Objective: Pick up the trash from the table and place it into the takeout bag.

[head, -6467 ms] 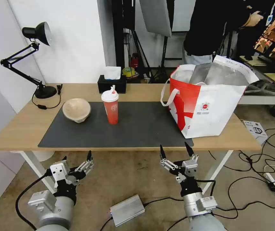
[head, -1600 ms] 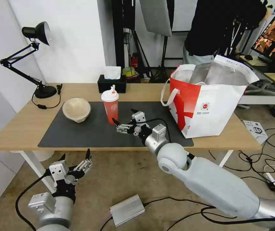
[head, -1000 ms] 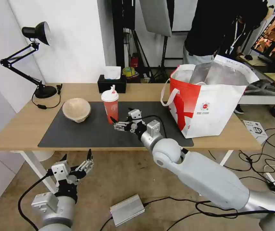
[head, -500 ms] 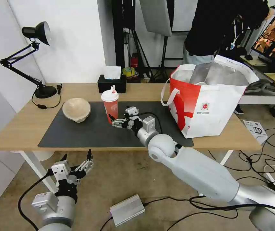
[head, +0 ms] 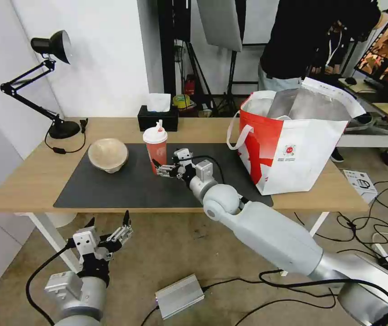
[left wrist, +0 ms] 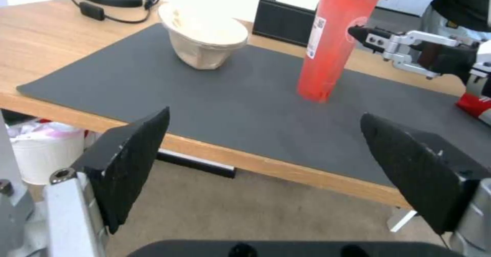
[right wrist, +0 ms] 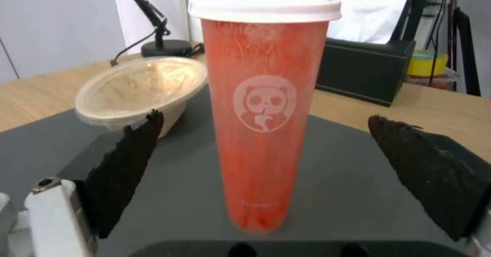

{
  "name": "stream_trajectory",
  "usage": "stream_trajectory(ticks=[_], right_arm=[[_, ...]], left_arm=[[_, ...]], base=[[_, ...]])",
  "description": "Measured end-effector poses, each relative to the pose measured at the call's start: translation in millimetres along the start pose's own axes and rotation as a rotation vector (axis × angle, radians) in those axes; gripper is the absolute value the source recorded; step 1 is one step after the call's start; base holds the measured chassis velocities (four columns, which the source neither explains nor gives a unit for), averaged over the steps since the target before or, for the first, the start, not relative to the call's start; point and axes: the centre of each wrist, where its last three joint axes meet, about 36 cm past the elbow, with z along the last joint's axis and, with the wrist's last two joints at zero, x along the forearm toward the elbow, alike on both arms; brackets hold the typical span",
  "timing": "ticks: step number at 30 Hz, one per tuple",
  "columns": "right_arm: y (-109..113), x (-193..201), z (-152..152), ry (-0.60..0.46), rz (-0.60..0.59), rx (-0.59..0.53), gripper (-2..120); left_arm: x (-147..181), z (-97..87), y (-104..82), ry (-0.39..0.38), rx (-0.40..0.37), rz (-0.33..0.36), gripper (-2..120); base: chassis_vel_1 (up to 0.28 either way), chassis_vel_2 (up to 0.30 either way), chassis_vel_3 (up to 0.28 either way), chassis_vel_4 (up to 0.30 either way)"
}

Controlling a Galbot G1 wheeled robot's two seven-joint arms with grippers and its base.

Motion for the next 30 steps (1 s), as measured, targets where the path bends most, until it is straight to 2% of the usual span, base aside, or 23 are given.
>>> stream_trajectory(ticks=[30], right_arm=[[-0.4,-36.3,7.3,0.008,0.011,-0.024,100]], left_arm=[[2.0,3.5,-3.7,0.010,-0.004,0.006,100]], base=[[0.000,0.000,0.000,0.000]])
